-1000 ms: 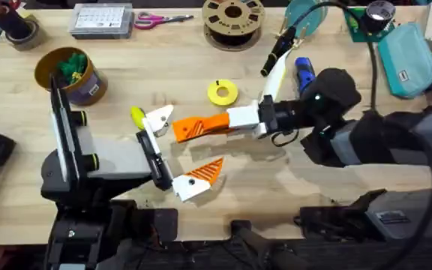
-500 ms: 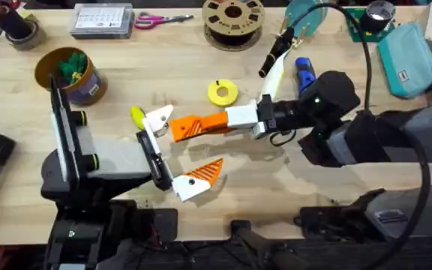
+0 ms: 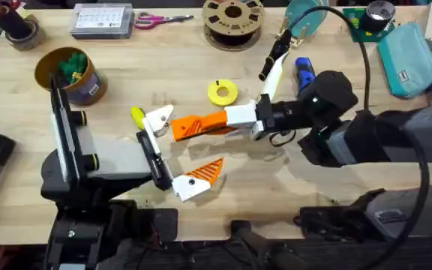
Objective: Pick up the gripper from the table and insert it into the empty holder that is missing its gripper. Then pick up a screw, insert it into the mounting hole, and use the screwdriver to tighten it. Finally, clean up the table by picking up the vegetable and placing it into the bucket.
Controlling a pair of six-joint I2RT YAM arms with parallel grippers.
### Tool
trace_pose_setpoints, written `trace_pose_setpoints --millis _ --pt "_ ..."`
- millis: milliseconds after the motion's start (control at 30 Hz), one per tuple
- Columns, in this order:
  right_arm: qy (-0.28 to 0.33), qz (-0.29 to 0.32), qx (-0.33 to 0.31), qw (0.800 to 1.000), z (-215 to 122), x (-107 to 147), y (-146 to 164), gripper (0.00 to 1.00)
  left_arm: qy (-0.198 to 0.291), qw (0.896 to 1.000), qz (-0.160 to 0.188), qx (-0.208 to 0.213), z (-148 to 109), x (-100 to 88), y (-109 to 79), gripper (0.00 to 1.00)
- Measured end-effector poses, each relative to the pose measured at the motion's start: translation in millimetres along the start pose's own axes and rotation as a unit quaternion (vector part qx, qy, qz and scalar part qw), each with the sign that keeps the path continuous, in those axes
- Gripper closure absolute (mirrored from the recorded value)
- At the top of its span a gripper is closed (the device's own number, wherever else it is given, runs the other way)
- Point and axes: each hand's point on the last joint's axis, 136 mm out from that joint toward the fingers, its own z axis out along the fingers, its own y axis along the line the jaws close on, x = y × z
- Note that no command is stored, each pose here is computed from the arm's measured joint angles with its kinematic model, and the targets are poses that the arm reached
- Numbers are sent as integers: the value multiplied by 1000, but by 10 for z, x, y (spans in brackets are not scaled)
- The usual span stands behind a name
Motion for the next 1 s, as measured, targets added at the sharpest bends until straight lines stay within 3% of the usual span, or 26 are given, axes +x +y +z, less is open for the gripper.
trace_pose_setpoints --millis 1000 --pt "-5 -1 -3 1000 51 -9 -15 991 0 1000 0 0 0 0 0 15"
